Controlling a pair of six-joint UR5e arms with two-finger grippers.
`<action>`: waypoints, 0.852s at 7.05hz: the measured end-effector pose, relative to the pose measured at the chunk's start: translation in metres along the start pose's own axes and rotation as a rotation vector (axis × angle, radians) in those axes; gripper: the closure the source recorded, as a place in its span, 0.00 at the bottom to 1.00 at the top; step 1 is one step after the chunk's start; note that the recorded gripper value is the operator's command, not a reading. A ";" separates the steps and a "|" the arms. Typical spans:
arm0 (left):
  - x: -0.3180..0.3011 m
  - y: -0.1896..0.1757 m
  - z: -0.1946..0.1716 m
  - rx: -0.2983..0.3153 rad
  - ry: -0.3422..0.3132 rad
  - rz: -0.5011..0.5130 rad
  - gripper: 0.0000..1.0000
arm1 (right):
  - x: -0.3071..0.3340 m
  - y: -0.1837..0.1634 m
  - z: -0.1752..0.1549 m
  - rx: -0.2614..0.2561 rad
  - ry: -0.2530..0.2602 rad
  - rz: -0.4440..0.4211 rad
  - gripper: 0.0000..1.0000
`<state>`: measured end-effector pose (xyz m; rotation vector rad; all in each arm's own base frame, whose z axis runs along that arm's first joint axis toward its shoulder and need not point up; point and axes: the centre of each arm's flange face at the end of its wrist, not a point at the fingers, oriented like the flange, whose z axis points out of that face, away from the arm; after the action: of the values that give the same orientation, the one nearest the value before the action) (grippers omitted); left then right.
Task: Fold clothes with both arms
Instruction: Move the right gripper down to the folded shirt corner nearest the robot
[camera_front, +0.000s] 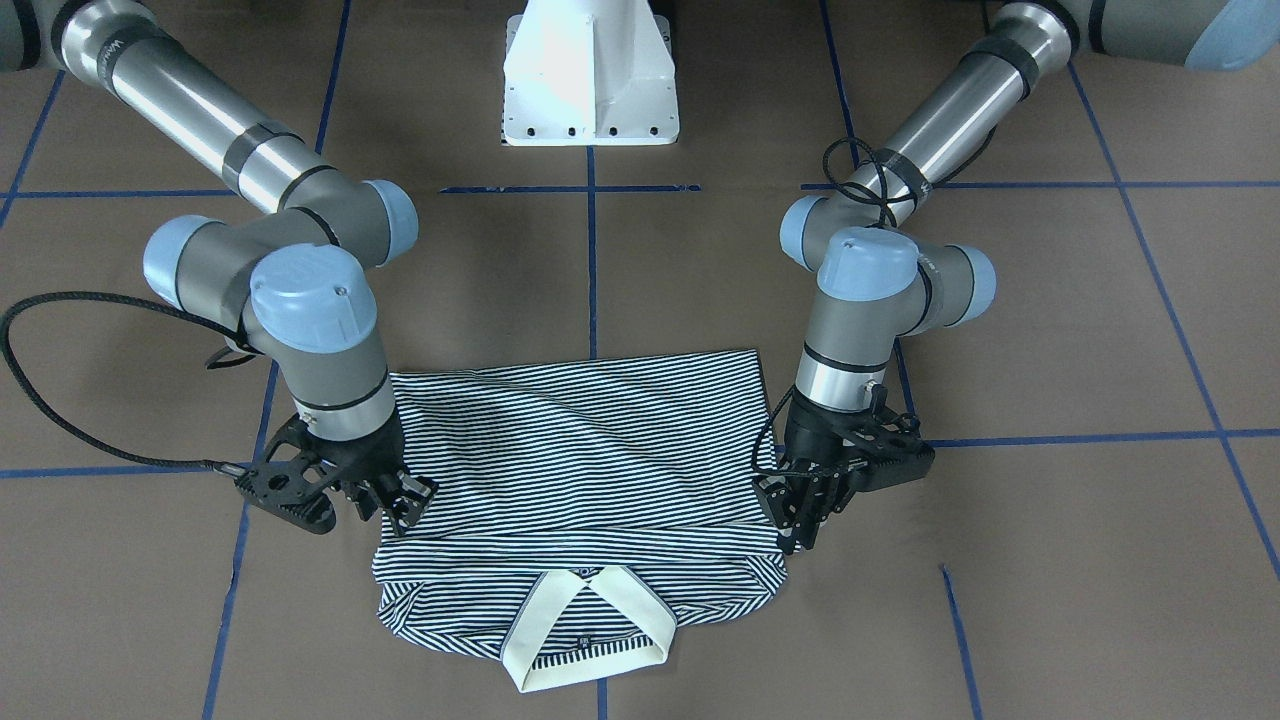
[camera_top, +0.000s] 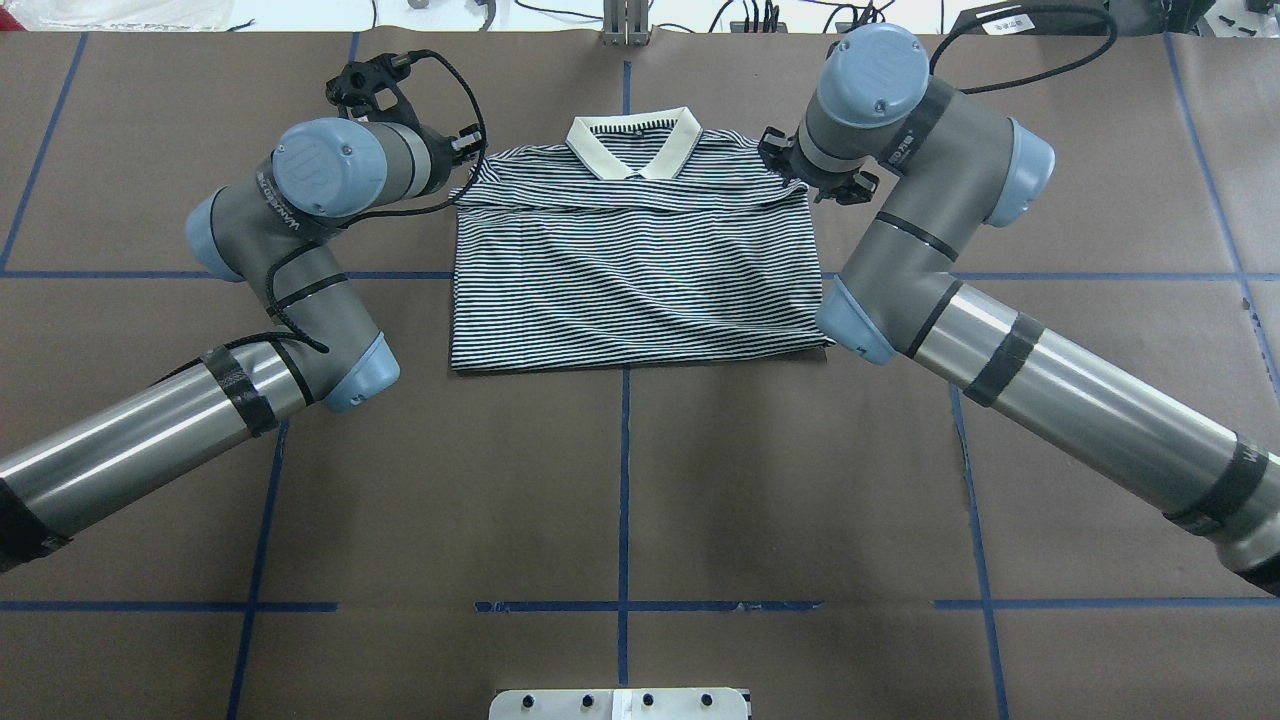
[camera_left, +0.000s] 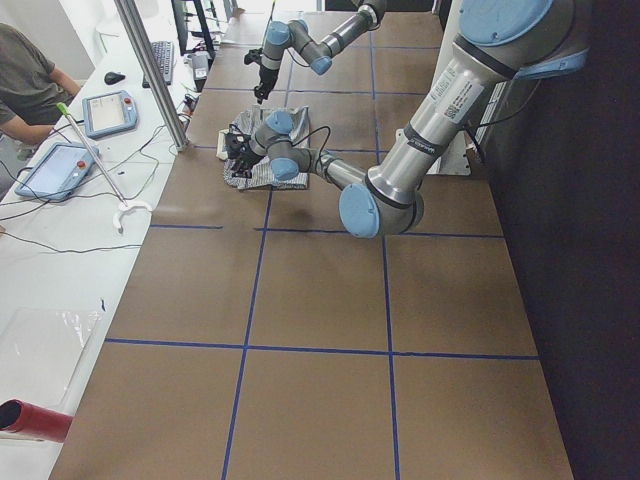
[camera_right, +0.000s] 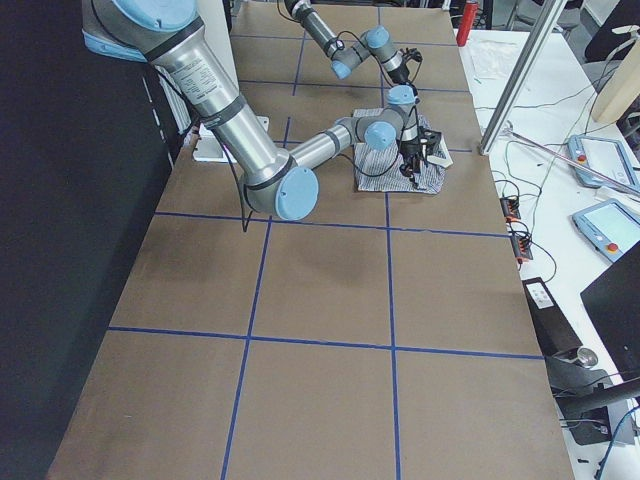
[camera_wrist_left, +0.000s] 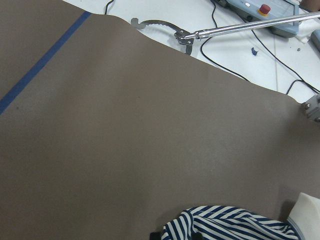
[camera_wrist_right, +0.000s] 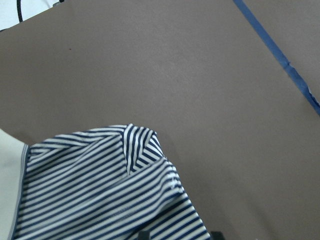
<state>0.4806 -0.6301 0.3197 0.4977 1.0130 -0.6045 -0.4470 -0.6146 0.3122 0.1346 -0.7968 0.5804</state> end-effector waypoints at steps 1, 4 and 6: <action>0.000 -0.001 -0.005 0.002 0.014 -0.011 0.63 | 0.021 0.012 -0.015 -0.030 -0.028 0.008 0.38; 0.006 0.004 -0.016 -0.003 0.047 -0.064 0.63 | 0.077 0.071 -0.016 -0.098 -0.063 0.166 0.36; 0.002 0.008 -0.022 -0.007 0.054 -0.076 0.63 | 0.094 0.104 -0.006 -0.118 -0.099 0.224 0.35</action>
<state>0.4729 -0.6108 0.3088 0.4732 1.0887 -0.6581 -0.4465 -0.4844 0.3643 -0.0349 -0.9475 0.7403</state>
